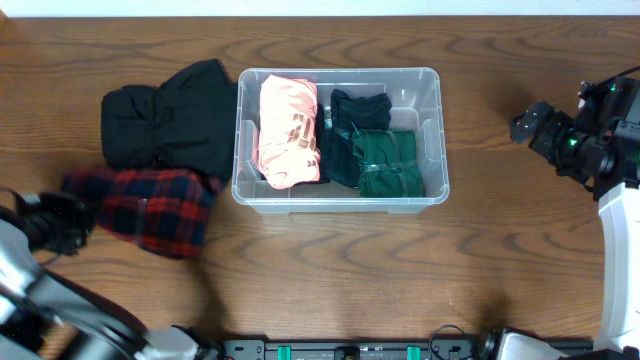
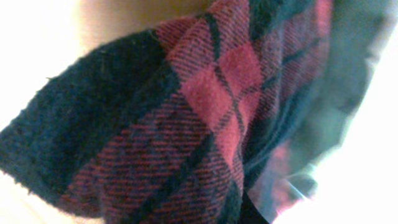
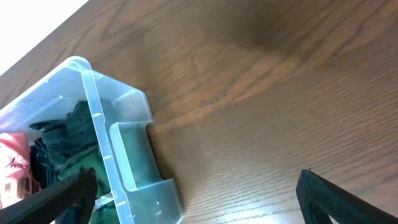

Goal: Pack container
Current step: 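Reach left gripper to the red plaid shirt and grasp it, then lift the plaid shirt over the bin and drop it in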

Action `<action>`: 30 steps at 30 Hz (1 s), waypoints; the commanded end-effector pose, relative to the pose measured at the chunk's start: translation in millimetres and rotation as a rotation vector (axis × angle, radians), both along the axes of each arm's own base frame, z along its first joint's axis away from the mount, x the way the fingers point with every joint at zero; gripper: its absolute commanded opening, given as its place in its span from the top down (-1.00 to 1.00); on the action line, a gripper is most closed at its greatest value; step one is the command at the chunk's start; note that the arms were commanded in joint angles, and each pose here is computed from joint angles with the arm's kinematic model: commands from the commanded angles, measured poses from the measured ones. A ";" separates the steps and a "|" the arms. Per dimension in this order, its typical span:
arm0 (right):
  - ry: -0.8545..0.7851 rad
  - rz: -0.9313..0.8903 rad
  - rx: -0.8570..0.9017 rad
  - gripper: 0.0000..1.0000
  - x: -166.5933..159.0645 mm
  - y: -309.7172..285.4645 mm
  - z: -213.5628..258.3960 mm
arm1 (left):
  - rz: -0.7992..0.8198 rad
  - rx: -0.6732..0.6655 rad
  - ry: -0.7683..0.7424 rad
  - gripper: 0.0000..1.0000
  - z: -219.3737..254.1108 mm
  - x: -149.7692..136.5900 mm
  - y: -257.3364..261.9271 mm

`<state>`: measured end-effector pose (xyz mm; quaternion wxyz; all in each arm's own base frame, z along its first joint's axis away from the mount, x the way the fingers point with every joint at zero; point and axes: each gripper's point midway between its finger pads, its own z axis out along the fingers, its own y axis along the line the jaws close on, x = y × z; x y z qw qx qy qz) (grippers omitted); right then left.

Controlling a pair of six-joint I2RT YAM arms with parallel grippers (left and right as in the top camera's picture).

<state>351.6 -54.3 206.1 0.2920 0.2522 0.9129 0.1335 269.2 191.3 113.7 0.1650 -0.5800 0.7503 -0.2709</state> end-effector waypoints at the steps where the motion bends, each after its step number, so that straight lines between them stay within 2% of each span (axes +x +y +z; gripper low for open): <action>1: 0.001 0.004 -0.013 -0.98 -0.2 -4.0 -0.5 | -0.122 0.137 -0.232 0.88 98.0 18.2 -30.8; 4: 0.001 0.004 -0.013 -0.99 -0.3 -4.0 -0.5 | -0.209 0.188 -0.367 0.88 154.5 20.5 -74.4; 12: 0.001 0.004 -0.013 -0.99 -0.3 -4.0 -0.5 | -0.294 0.174 -0.756 0.88 278.4 35.9 -186.2; 16: 0.001 0.004 -0.013 -0.99 -0.2 -4.0 -0.5 | -0.315 0.157 -0.873 0.88 311.5 45.6 -234.9; 25: 0.001 0.004 -0.013 -0.99 -0.3 -4.0 -0.5 | -0.292 0.247 -0.849 0.88 281.1 100.3 -356.9; 30: 0.001 0.004 -0.013 -0.99 -0.3 -4.0 -0.5 | -0.135 0.182 -0.713 0.88 228.9 120.5 -400.3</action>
